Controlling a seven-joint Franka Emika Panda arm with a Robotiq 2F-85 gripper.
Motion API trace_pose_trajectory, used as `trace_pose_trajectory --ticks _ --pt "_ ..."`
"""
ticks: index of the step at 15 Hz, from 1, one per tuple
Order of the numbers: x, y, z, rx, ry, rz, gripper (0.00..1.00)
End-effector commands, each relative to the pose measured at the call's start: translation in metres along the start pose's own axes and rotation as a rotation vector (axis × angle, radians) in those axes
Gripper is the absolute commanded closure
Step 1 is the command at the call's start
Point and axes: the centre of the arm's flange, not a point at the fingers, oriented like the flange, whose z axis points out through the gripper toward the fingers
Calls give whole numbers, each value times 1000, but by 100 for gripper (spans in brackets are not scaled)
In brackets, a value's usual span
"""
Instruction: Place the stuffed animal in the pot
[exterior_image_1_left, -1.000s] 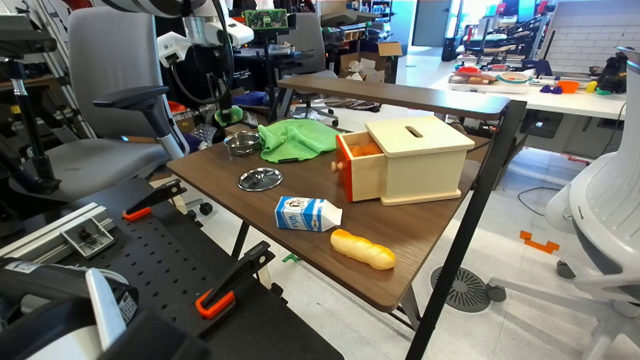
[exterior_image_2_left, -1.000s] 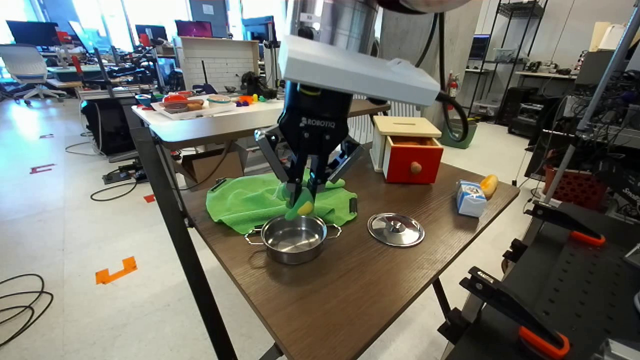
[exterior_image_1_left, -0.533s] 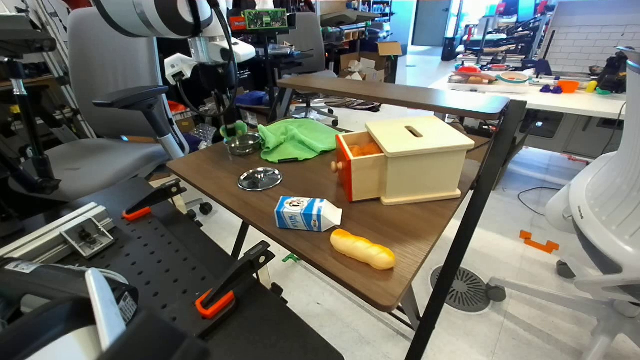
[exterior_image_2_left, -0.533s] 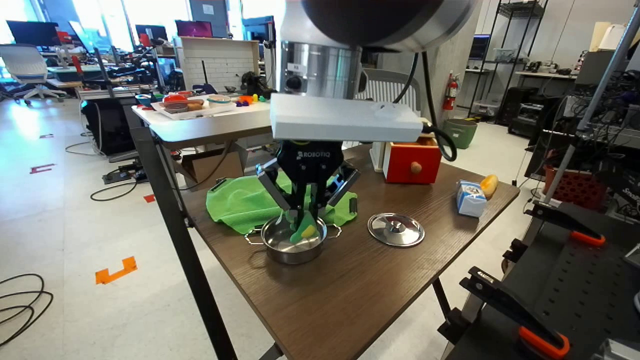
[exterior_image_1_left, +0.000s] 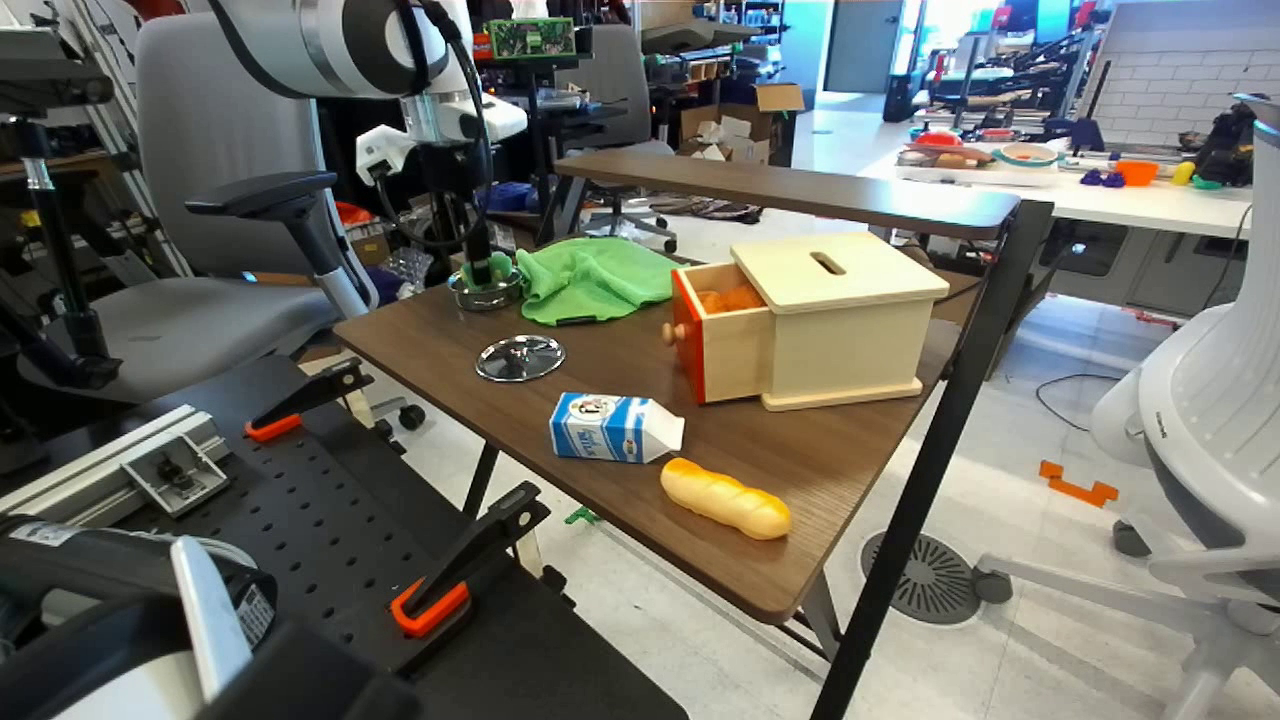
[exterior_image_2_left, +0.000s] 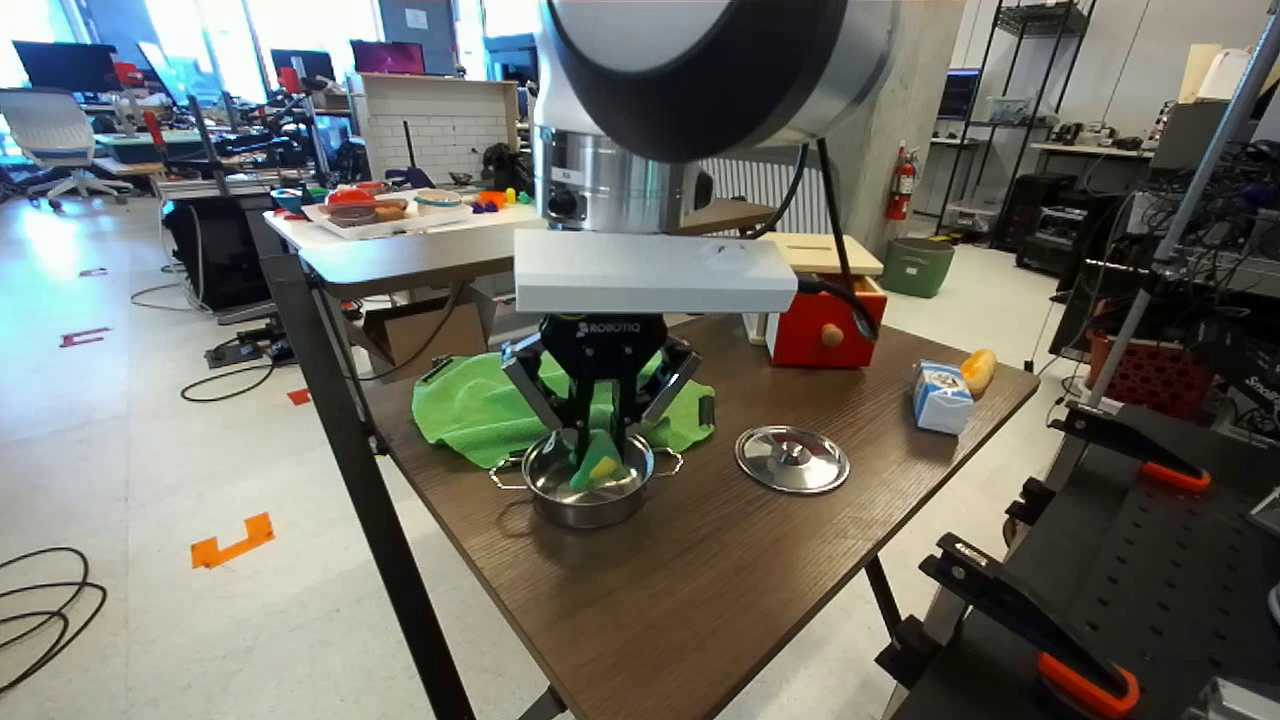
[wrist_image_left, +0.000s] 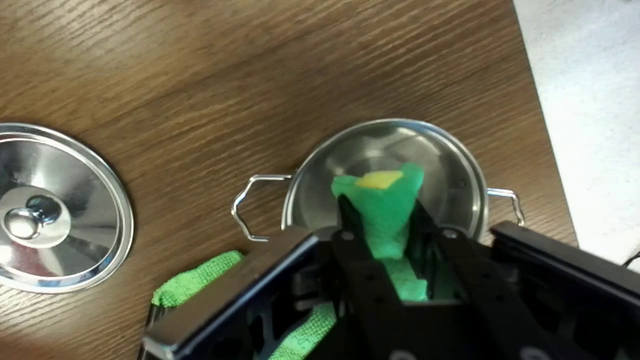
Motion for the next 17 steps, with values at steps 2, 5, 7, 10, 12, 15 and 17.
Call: trace_pose_trajectory --ticks 2,5,7,10,12,15,17 --pt "9 -9 -5 -6 -2 16 36" --pt "9 -7 -21 12 19 16 15" --pt "11 -5 -31 25 24 19 1" --pt "13 2 -48 61 24 31 0" --pt "8 10 -60 96 -40 11 0" --pt "8 0 -48 91 -45 -18 0" --pt "6 5 -52 101 -59 -33 0"
